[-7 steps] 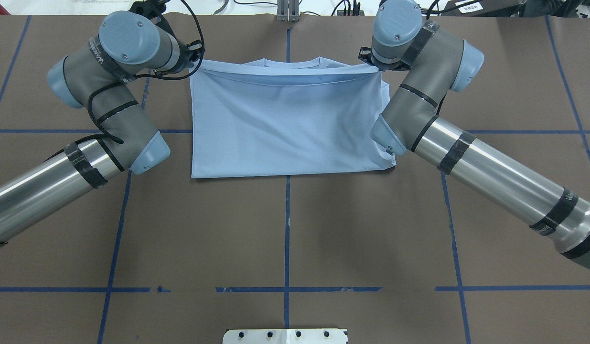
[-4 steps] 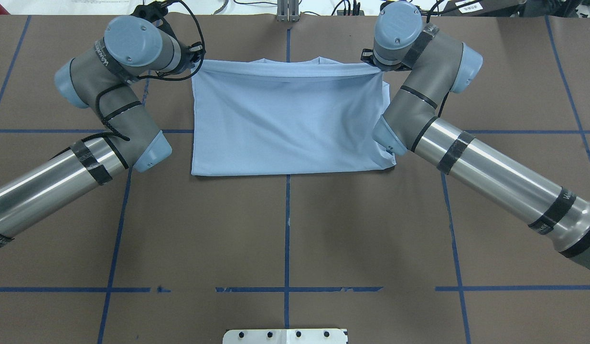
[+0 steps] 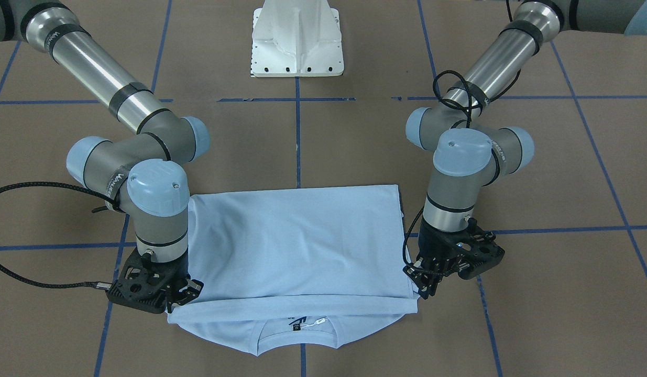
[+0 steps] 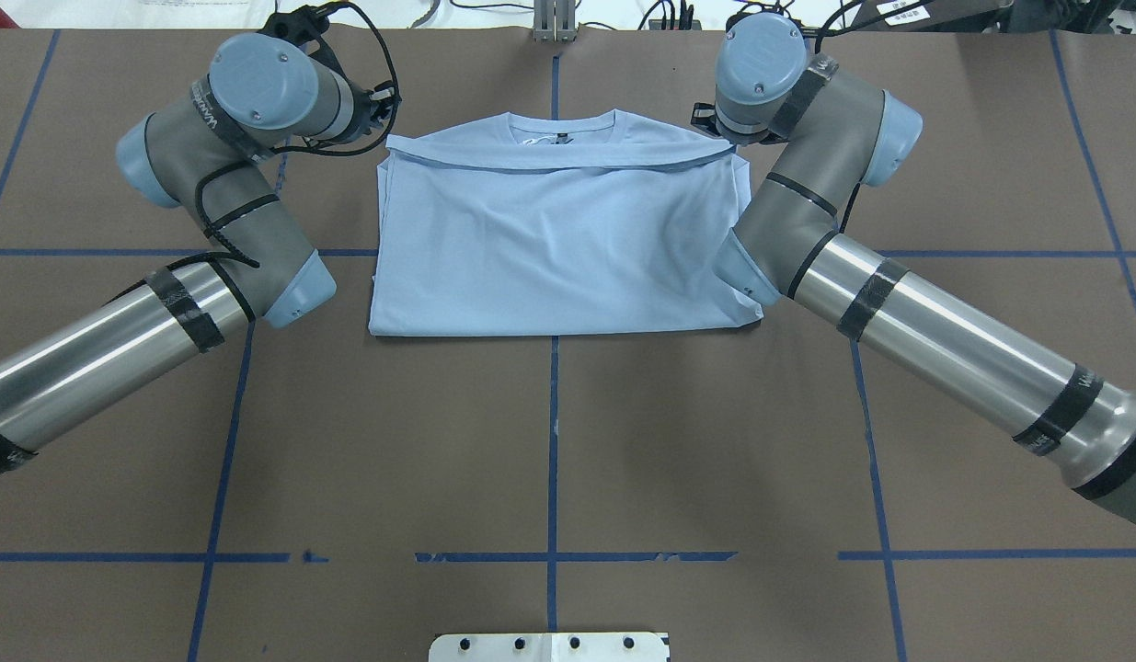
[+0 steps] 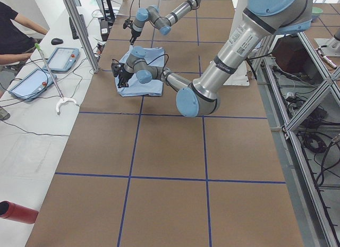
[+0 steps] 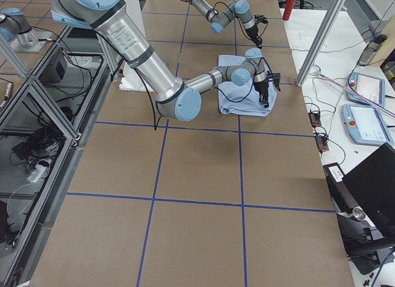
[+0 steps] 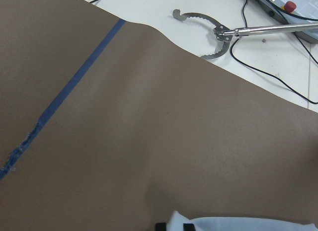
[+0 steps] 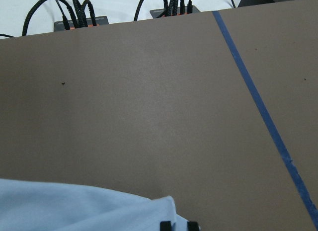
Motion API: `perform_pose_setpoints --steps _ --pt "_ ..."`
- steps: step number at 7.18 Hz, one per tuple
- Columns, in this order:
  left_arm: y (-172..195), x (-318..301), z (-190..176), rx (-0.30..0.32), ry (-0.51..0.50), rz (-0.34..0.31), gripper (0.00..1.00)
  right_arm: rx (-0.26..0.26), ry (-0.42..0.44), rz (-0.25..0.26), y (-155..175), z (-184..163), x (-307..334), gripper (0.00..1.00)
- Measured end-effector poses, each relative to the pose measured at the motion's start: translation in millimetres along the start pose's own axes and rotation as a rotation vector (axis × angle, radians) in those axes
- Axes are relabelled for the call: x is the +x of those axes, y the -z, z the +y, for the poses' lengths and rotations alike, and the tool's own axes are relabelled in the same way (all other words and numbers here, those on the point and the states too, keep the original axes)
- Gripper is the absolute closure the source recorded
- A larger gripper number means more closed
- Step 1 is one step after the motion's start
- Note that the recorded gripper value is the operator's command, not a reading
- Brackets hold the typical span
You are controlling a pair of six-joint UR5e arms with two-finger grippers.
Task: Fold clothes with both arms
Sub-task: 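Lay the hem down near the collar and open both grippers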
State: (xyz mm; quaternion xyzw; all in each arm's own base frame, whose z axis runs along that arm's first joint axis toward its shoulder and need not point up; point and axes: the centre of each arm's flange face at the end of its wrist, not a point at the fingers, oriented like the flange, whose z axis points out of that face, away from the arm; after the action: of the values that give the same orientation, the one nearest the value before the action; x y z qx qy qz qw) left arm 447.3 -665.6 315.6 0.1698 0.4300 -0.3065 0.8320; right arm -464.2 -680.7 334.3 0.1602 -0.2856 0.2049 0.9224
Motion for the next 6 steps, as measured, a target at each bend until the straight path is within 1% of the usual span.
perform_pose_setpoints --steps 1,2,3,4,5,6 --pt "4 1 -1 0.001 -0.001 0.013 0.61 0.001 0.0 -0.001 0 0 1 0.62" --pt "17 1 -2 0.002 -0.003 0.039 0.61 0.002 -0.003 -0.016 5 0 3 0.58" --pt "32 -3 -1 0.002 -0.005 0.068 0.61 -0.012 -0.005 -0.057 16 9 15 0.53" --pt "44 -8 1 0.002 -0.006 0.09 0.61 -0.052 -0.013 -0.112 32 35 40 0.49" --pt "50 -11 2 0.002 -0.007 0.1 0.61 -0.098 -0.048 -0.158 49 71 64 0.47" --pt "51 -14 4 0.002 -0.008 0.101 0.61 -0.139 -0.117 -0.184 61 105 74 0.45"
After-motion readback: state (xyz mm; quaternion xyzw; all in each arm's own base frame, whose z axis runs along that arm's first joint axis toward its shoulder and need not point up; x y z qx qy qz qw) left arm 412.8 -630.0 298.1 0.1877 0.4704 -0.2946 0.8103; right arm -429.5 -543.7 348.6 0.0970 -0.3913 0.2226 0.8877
